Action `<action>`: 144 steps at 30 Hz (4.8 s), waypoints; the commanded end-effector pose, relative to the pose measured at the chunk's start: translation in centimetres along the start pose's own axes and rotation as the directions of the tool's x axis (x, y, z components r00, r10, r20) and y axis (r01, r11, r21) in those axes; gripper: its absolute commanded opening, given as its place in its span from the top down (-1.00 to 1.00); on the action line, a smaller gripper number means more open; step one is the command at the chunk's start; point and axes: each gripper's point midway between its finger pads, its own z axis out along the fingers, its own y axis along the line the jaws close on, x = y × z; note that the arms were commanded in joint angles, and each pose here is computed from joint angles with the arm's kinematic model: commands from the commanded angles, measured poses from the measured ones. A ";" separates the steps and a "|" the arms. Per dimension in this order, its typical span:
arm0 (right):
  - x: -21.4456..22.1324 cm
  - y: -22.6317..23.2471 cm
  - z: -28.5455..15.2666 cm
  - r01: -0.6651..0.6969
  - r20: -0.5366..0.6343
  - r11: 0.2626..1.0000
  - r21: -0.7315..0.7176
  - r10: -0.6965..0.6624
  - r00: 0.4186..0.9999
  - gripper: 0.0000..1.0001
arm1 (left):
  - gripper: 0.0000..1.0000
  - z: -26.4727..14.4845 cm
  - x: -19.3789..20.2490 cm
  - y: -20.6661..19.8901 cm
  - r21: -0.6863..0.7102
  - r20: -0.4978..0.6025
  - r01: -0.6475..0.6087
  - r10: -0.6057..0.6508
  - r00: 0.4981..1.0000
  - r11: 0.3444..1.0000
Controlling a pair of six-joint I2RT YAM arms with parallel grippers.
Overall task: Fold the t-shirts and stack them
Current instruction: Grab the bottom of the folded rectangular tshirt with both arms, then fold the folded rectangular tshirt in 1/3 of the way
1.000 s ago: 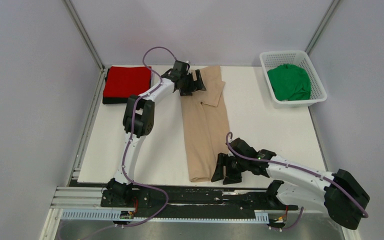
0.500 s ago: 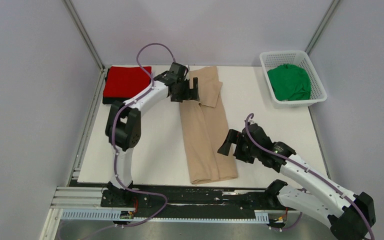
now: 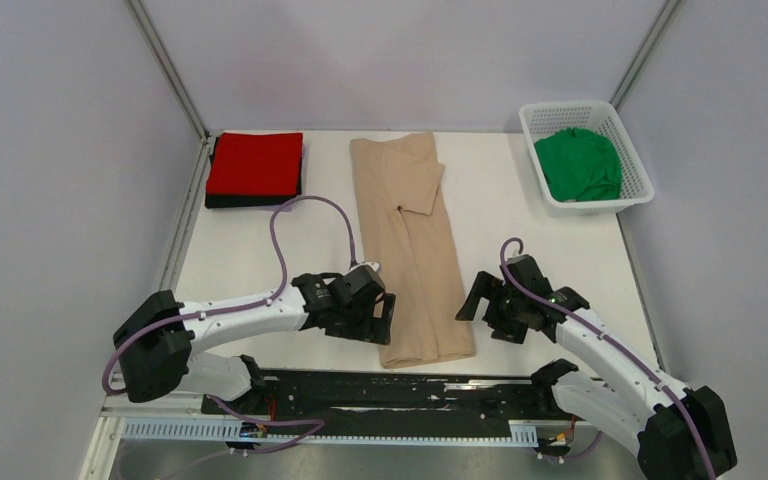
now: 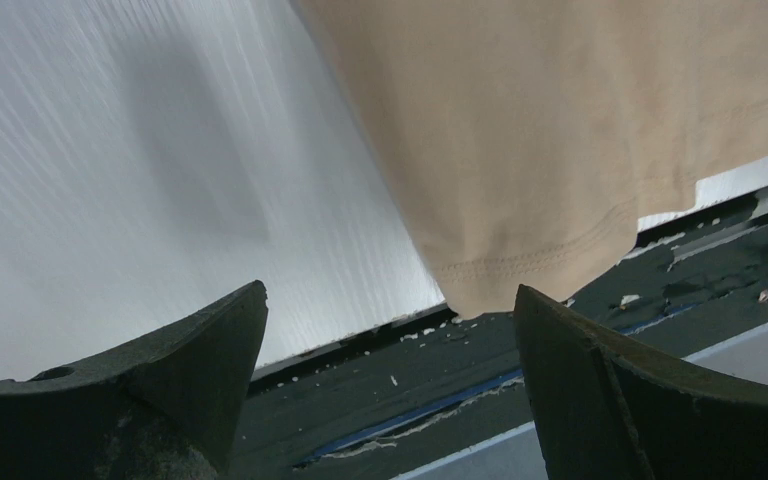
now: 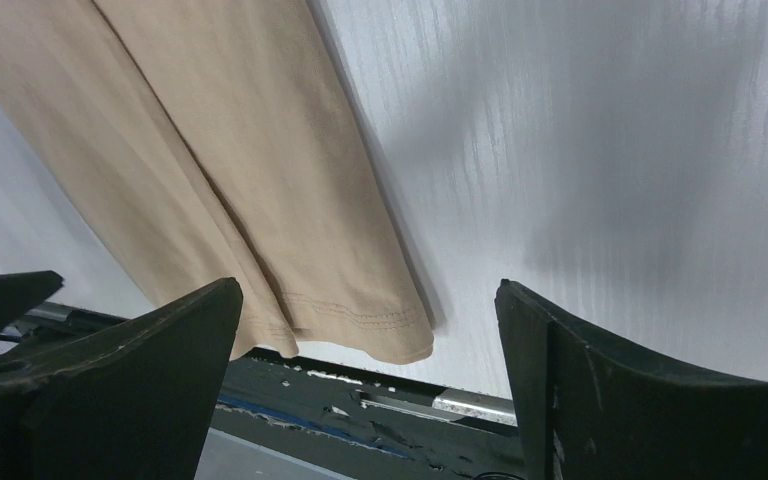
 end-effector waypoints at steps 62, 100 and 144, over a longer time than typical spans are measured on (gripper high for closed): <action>6.6 3.5 -0.9 0.026 -0.214 0.921 -0.388 -0.117 0.970 1.00 | 1.00 1.4 7.1 -0.1 -0.063 -0.074 0.095 -0.099 0.992 0.993; -19.5 16.0 2.9 0.165 0.277 0.962 -0.218 -0.101 0.956 1.00 | 1.00 0.7 -22.0 5.1 0.001 0.340 0.232 -0.218 0.915 0.973; -17.2 13.5 2.3 0.178 0.241 0.935 -0.306 -0.105 0.965 -1.00 | -1.00 1.3 -25.3 0.7 0.356 0.299 0.094 -0.209 0.931 0.930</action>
